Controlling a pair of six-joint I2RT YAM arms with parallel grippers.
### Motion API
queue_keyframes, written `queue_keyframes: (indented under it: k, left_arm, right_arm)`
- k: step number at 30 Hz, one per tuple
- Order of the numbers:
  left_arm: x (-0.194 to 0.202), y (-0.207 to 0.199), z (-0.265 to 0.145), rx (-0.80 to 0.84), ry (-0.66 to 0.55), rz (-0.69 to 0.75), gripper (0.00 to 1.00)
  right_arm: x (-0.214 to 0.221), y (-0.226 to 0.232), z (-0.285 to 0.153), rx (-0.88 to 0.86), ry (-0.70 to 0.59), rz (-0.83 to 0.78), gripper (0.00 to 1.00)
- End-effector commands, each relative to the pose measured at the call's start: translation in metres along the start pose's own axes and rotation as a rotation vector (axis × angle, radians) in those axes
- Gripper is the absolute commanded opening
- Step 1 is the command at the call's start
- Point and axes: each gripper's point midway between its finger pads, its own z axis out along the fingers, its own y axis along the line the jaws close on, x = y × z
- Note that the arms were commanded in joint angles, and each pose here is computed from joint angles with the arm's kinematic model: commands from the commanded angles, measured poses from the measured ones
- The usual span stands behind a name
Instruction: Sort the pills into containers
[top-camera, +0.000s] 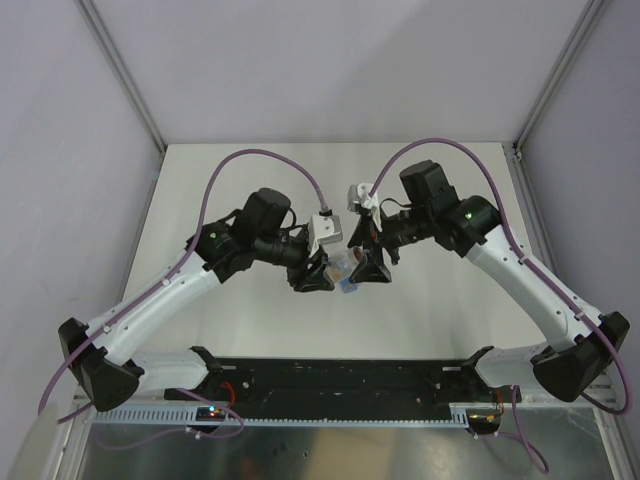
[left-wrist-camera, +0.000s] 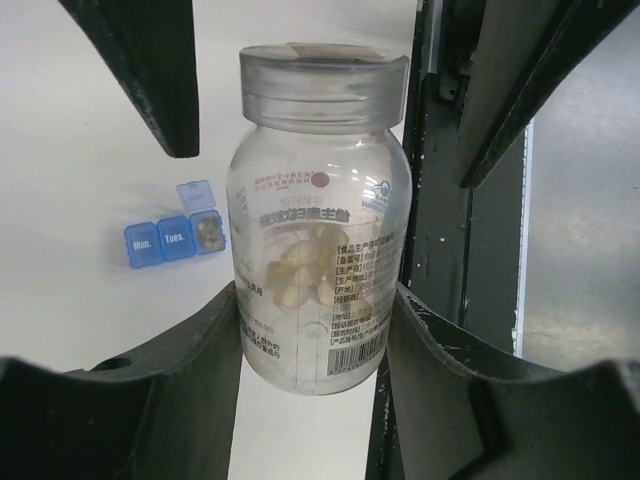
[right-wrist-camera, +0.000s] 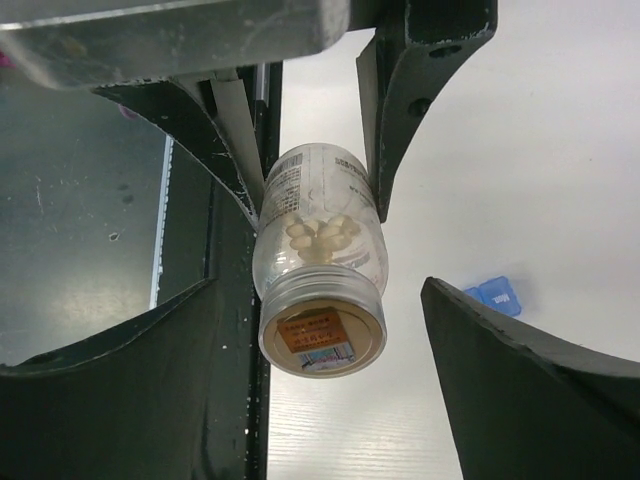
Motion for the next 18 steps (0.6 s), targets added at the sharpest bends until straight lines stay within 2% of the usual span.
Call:
queue_keyframes:
  k: [1,18]
  left_arm:
    - [-0.018,-0.004,-0.004,0.025,-0.059,0.014,0.00]
    - [-0.029,-0.011,-0.002,0.071,-0.099,-0.026,0.00]
  right_arm:
    - [-0.010,0.000,0.000,0.010,-0.027,-0.024,0.87]
    - [-0.005,-0.005,0.008,0.022,-0.013,-0.004,0.81]
